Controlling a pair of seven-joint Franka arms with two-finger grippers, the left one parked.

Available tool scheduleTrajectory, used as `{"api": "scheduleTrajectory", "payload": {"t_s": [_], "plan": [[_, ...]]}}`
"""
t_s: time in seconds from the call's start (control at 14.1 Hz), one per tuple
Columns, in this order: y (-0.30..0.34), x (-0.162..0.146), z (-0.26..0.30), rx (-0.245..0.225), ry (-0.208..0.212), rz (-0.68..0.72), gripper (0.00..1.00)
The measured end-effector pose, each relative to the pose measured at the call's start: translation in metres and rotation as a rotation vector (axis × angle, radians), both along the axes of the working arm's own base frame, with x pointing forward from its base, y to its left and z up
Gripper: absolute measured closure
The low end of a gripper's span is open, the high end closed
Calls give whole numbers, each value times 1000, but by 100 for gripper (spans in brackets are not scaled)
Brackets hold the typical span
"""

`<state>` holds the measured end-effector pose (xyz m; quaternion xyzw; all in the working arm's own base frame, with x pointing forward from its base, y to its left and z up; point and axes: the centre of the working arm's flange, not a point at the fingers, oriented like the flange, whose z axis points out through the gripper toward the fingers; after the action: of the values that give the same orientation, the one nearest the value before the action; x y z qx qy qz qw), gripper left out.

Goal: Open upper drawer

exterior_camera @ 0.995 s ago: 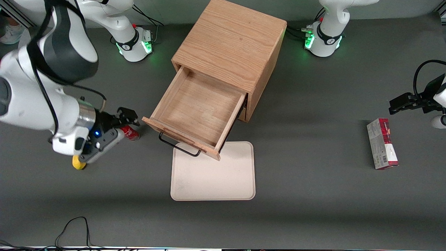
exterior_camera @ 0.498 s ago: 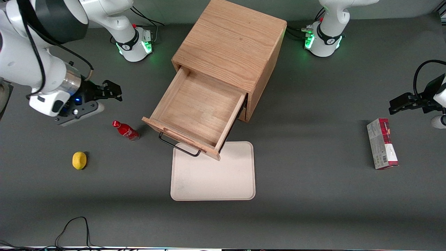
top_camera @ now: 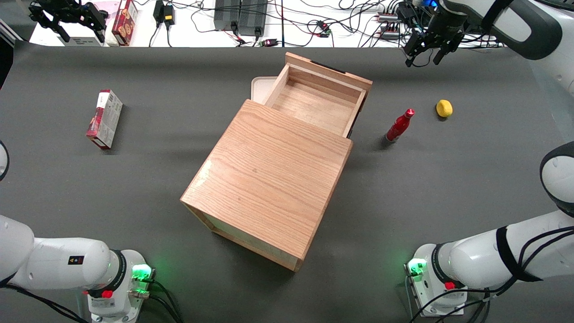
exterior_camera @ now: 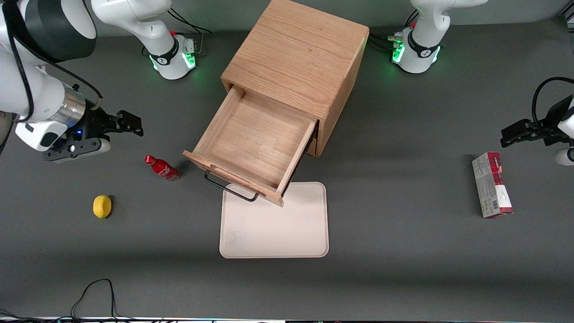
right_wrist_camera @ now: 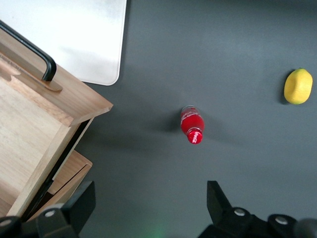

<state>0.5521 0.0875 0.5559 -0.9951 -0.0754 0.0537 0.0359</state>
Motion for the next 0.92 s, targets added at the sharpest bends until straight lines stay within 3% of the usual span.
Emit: {"api": "scheduleTrajectory", "payload": {"t_s": [0.92], "plan": [[-74,-5,31,-20,-57,-122,0]]}}
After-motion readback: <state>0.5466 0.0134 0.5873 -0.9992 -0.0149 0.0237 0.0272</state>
